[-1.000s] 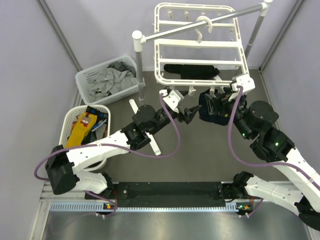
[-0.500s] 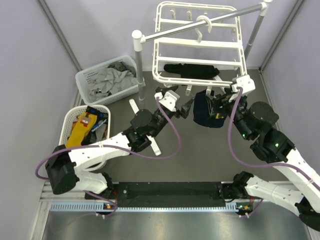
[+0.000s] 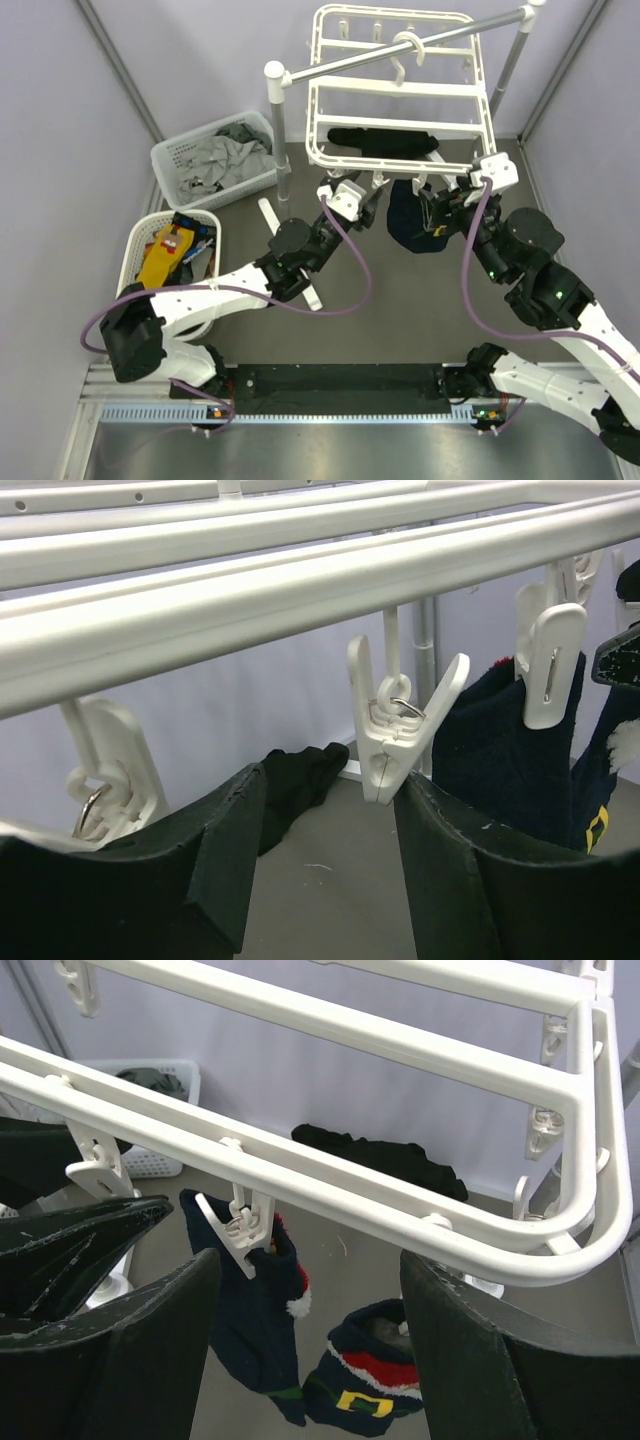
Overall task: Clip the socks to the hanger
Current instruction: Open the clamp at the hanger.
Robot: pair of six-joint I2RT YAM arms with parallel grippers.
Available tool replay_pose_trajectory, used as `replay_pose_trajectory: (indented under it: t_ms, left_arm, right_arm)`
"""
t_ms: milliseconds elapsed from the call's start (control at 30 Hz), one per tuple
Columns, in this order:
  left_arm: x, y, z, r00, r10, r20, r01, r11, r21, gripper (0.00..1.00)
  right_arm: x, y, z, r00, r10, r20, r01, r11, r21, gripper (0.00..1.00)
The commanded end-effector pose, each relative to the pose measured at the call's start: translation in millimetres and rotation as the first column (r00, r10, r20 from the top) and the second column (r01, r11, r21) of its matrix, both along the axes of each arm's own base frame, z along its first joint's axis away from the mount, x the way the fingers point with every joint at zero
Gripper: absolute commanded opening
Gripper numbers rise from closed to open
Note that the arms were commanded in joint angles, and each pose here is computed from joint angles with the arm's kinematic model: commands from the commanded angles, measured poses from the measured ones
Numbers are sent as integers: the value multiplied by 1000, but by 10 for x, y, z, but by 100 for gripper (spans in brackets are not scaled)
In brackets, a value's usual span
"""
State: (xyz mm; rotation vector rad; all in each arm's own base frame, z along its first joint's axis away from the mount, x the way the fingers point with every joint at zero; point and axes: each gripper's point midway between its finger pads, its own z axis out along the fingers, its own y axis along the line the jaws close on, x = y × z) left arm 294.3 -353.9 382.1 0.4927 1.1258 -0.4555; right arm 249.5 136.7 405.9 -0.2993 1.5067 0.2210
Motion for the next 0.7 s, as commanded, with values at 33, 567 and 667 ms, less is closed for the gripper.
replay_pose_trajectory:
  t_ms: [33, 567, 667]
  left_arm:
    - [-75, 4, 401, 997, -22, 69, 29, 995, -93, 57]
    - [-220, -97, 386, 990, 79, 119, -73, 996, -54, 68]
    - [-223, -105, 378, 982, 139, 131, -132, 990, -58, 69]
  right_arm:
    - [-32, -83, 91, 999, -19, 32, 18, 1000, 19, 72]
    - [-107, -148, 23, 1000, -21, 22, 20, 998, 61, 72]
    - [-117, -163, 11, 999, -24, 22, 23, 998, 60, 72]
